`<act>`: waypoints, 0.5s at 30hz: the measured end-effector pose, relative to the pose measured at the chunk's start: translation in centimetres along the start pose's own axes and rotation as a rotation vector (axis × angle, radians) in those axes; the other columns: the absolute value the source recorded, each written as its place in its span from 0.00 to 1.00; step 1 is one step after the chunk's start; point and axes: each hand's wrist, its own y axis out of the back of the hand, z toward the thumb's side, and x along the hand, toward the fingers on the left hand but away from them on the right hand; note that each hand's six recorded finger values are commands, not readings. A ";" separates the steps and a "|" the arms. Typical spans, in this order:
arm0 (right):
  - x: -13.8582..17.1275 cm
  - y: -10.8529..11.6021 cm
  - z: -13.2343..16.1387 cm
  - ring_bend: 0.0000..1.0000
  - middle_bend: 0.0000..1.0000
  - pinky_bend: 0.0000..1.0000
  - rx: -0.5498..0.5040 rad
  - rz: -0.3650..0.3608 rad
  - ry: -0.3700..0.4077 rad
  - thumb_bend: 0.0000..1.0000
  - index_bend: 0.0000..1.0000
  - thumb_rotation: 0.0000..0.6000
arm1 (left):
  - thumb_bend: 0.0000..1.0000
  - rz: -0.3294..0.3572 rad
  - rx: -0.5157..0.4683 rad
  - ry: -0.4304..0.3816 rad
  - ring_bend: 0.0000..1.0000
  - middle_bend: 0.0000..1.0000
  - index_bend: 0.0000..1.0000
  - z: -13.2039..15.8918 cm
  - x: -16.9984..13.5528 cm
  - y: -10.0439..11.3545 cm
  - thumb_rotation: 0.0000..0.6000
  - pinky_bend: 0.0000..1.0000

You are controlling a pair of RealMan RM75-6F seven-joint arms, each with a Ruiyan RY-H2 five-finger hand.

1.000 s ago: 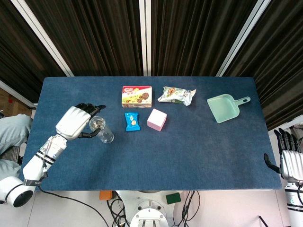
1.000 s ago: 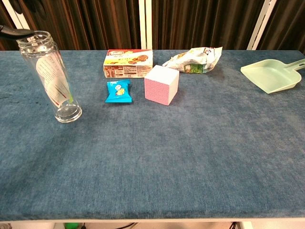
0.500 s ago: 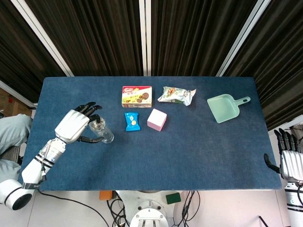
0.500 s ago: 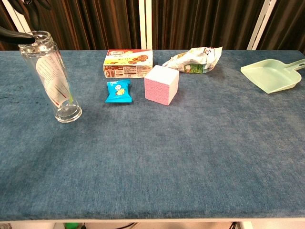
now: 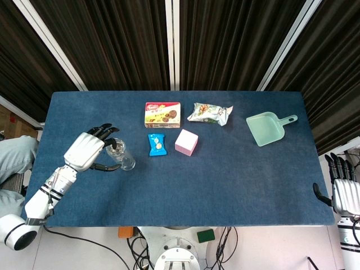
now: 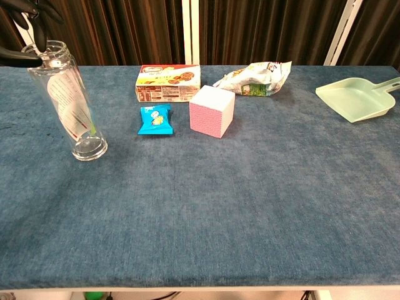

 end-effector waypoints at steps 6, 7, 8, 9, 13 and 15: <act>0.0 -0.1 0.2 0.00 0.00 0.00 0.003 0.002 0.004 0.36 0.00 1.00 | 0.12 -0.008 -0.003 0.009 0.10 0.17 0.48 -0.4 0.0 -0.3 0.46 0.27; 0.0 -0.1 0.2 0.00 0.00 0.00 0.003 0.003 0.005 0.36 0.00 1.00 | 0.12 -0.010 -0.005 0.011 0.10 0.17 0.48 -0.5 0.0 -0.4 0.45 0.27; 0.0 -0.1 0.2 0.00 0.00 0.00 0.004 0.002 0.005 0.36 0.00 1.00 | 0.12 -0.011 -0.007 0.012 0.10 0.17 0.48 -0.5 0.0 -0.4 0.45 0.27; 0.0 -0.1 0.2 0.00 0.00 0.00 0.004 0.002 0.004 0.36 0.00 1.00 | 0.12 -0.013 -0.010 0.013 0.10 0.17 0.48 -0.6 0.0 -0.5 0.45 0.27; 0.1 0.0 0.2 0.00 0.00 0.00 0.006 0.000 0.003 0.36 0.00 1.00 | 0.12 -0.021 -0.012 0.009 0.10 0.17 0.48 -0.6 0.0 -0.8 0.45 0.27; 0.1 0.0 0.2 0.00 0.00 0.00 0.006 -0.001 0.003 0.36 0.00 1.00 | 0.12 -0.021 -0.016 0.006 0.10 0.17 0.48 -0.6 0.0 -0.8 0.45 0.27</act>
